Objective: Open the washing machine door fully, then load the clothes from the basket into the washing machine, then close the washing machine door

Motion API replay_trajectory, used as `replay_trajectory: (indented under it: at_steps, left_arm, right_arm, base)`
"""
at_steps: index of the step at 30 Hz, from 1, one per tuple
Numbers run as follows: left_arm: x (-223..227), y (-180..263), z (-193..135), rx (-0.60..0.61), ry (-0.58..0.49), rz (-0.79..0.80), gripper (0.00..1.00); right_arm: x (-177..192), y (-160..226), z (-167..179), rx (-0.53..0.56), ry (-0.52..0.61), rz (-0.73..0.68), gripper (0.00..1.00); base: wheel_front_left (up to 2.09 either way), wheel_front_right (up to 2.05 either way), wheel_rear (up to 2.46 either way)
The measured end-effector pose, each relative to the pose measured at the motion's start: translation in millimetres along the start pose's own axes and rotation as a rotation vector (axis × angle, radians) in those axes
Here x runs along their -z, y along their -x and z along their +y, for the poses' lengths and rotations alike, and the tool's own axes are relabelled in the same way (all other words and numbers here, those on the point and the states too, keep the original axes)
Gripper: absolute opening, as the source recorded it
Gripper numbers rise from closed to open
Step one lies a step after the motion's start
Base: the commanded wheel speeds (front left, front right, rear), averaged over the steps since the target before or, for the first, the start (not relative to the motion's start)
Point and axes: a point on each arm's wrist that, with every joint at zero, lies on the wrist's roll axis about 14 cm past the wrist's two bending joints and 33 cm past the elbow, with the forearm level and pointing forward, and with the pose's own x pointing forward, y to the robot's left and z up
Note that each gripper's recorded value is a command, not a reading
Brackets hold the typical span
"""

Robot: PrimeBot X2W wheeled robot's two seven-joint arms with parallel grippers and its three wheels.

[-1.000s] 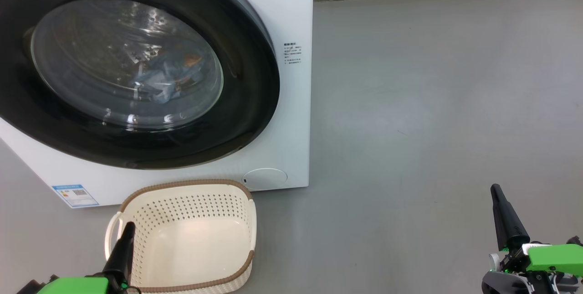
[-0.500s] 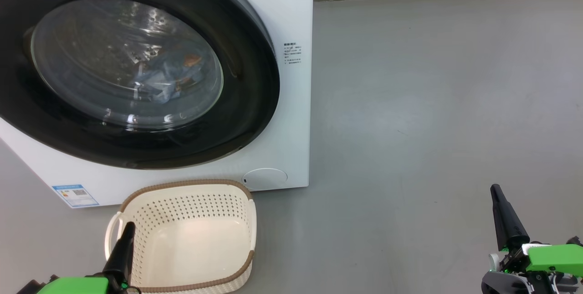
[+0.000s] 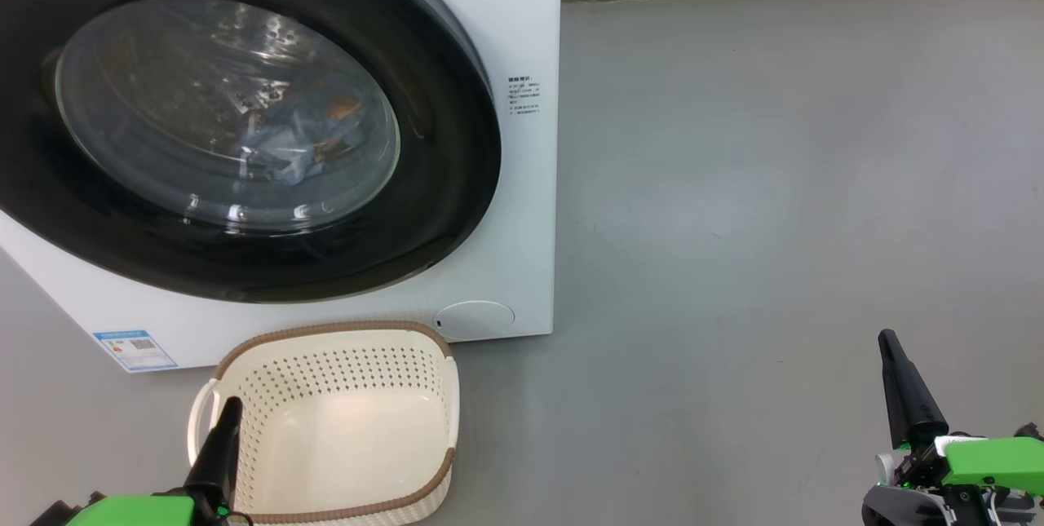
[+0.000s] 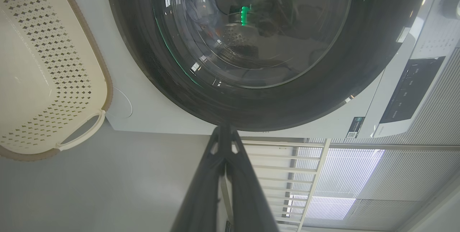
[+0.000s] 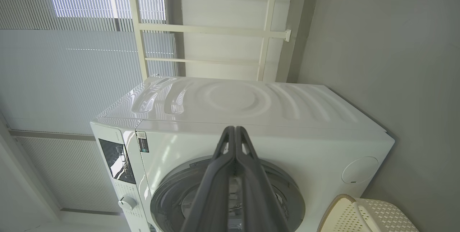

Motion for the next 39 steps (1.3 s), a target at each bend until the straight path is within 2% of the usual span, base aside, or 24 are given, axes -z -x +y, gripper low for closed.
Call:
replay_trajectory:
  at_steps: [39]
  left_arm:
    - [0.1,0.0,0.0,0.0,0.0,0.0,0.0]
  right_arm:
    - [0.7,0.0,-0.1,0.0,-0.003,0.0,0.0]
  base:
    - [0.0,0.0,0.0]
